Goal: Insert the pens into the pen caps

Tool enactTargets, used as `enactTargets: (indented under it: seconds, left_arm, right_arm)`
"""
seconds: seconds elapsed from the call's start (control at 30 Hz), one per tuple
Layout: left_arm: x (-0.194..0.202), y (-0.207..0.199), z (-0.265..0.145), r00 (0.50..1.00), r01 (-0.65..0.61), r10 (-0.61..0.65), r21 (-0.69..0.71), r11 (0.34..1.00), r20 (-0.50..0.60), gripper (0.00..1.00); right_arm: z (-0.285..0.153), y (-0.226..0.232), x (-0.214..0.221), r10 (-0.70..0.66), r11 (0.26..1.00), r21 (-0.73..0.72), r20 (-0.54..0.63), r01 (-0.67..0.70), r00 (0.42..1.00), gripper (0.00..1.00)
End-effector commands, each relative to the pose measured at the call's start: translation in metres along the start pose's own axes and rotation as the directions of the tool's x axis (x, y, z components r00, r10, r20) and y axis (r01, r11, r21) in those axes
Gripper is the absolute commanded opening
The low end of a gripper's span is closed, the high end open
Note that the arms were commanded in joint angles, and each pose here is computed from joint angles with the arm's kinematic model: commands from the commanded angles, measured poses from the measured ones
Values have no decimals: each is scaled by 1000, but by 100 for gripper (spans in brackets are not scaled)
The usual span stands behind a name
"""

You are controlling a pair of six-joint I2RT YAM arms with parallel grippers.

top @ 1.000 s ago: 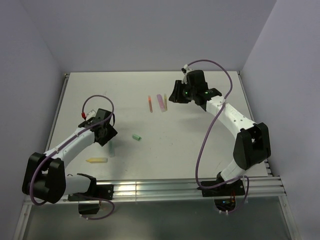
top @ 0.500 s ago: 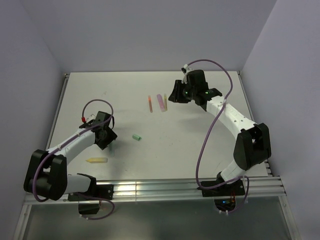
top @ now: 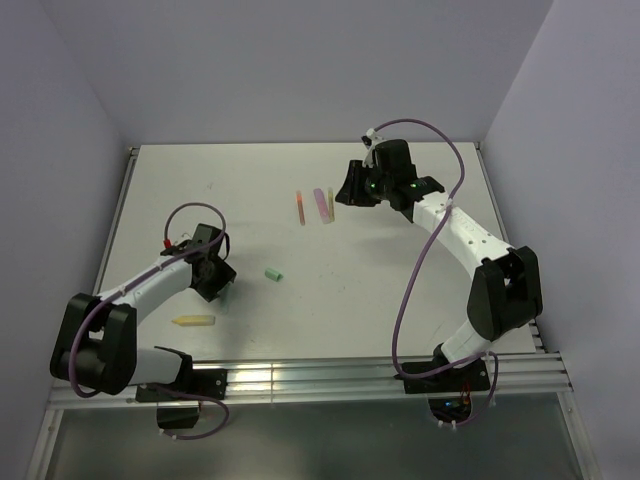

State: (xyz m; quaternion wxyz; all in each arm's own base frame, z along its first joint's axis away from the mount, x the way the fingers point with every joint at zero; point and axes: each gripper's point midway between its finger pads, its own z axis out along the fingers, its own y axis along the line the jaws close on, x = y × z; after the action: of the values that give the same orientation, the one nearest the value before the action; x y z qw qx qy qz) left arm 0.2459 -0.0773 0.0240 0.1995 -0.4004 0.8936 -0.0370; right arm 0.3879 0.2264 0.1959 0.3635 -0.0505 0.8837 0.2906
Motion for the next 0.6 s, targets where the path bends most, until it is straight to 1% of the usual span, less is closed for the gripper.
enactTargets:
  seconds: [0.0, 0.23, 0.57]
  left_arm:
    - [3, -5, 4, 999, 34, -34, 10, 999, -22, 54]
    - [7, -6, 8, 999, 16, -16, 2, 1000, -42, 52]
    - [6, -12, 7, 999, 19, -18, 19, 1000, -48, 42]
  right_arm:
    - [-12, 15, -14, -19, 999, -48, 59, 22, 998, 40]
    - [-12, 17, -14, -20, 998, -59, 58, 24, 998, 38]
    - [-11, 19, -13, -15, 997, -70, 53, 19, 998, 35]
